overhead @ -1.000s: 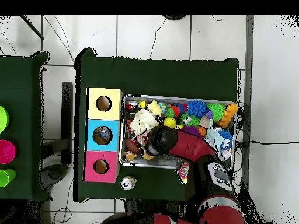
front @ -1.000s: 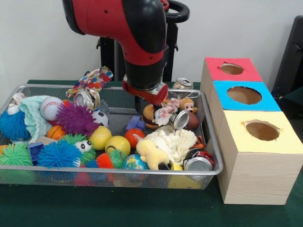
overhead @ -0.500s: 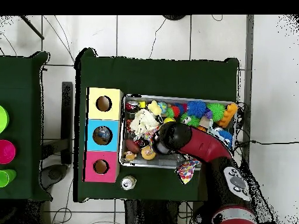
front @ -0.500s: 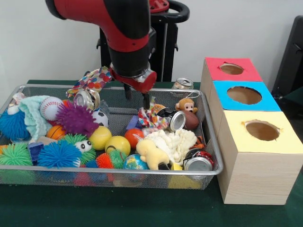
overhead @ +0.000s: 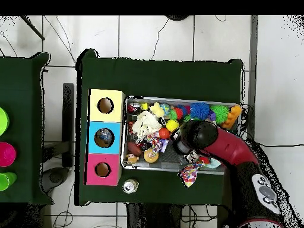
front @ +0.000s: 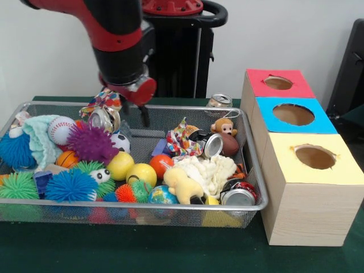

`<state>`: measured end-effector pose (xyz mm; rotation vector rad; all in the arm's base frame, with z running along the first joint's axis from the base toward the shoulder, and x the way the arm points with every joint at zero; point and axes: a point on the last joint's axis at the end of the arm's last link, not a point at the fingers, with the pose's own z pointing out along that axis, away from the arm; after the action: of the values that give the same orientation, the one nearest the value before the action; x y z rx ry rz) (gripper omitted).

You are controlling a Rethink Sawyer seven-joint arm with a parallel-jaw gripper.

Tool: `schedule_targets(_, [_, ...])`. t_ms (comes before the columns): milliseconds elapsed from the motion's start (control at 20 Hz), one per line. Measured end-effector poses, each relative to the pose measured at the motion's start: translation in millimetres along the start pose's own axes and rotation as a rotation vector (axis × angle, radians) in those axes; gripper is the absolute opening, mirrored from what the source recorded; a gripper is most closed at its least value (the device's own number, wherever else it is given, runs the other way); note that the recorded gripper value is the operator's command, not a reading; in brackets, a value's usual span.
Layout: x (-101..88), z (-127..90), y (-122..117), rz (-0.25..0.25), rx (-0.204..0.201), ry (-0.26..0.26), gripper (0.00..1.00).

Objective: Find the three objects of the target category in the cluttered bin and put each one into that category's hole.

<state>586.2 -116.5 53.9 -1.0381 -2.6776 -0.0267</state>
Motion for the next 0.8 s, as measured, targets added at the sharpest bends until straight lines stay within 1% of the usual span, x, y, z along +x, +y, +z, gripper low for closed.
schedule_targets(50, [-7.2, -2.8, -8.0, 0.004, 0.004, -0.009, 1.0])
schedule_targets(100, [-10.2, -3.9, -11.8, 0.005, 0.006, -0.013, 1.0])
schedule_targets(150, [-18.5, -6.6, -21.8, 0.008, 0.014, -0.023, 1.0])
schedule_targets(300, [-31.9, -11.4, -38.0, 0.013, 0.026, -0.038, 1.0])
schedule_targets(350, [-42.1, -15.8, -52.3, 0.02, 0.036, -0.045, 1.0])
schedule_targets(500, [-51.9, -20.2, -66.4, 0.027, 0.047, -0.051, 1.0])
schedule_targets(550, [-61.0, -24.4, -78.4, 0.035, 0.053, -0.055, 1.0])
schedule_targets(800, [-85.2, -36.9, -104.6, 0.055, 0.059, -0.067, 1.0])
